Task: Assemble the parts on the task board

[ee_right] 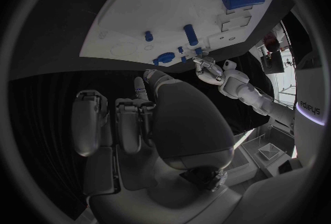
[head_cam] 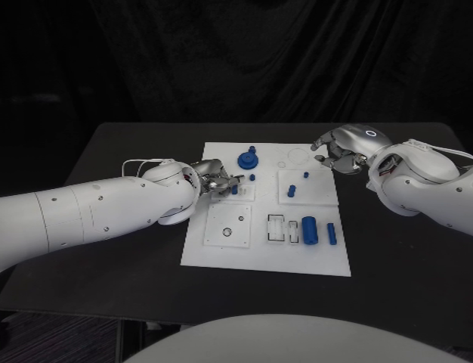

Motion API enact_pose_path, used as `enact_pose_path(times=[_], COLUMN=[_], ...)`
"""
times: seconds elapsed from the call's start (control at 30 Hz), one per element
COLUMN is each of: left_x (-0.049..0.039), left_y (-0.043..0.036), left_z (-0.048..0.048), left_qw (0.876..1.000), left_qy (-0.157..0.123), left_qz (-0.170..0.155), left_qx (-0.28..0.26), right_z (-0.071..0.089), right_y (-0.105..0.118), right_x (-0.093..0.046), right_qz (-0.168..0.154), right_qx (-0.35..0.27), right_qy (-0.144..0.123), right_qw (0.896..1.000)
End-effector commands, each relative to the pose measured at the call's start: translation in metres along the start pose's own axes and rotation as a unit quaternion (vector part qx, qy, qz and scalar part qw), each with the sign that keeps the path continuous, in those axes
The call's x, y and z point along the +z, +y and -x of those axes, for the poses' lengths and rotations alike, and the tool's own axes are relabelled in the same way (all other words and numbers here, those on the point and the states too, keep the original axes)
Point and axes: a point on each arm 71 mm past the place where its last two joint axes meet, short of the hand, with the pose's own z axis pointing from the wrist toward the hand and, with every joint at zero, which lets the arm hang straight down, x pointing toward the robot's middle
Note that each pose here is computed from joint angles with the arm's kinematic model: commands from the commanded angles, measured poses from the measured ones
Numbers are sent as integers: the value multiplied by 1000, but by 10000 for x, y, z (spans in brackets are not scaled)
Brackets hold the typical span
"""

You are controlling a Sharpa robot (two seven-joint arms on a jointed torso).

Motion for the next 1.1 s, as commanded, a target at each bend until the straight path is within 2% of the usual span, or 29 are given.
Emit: enact_pose_path(times=[0.03,0.17,0.27,0.4,0.53,0.63,0.73,0.8,0.93,1.1], left_x=[-1,-4,-22,-89,-186,-245,-279,-285,-258,-137], left_y=[-26,-25,-35,-41,-8,24,43,49,78,138], left_z=[-25,-23,-9,16,60,154,283,428,571,699], left_qw=[1000,1000,1000,999,998,998,998,999,999,999], left_qy=[12,10,-2,-26,-47,-57,-56,-52,-31,3], left_qz=[-14,-14,-19,-30,-35,-31,-20,-10,0,18], left_qx=[-2,-2,-8,-17,-15,-13,-3,10,24,36], right_z=[-13,-13,-12,-9,-4,0,7,12,14,16], right_y=[-13,-14,-16,-30,-58,-73,-82,-81,-73,-67], right_x=[-7,-7,-12,-26,-43,-50,-55,-58,-54,-51], right_qz=[-7,-8,-8,-9,-13,-15,-15,-14,-12,-12], right_qx=[-1,-1,-1,-1,-1,-2,-2,-1,-1,-1], right_qy=[3,3,3,3,3,2,-2,-5,-7,-8], right_qw=[1000,1000,1000,1000,1000,1000,1000,1000,1000,1000])
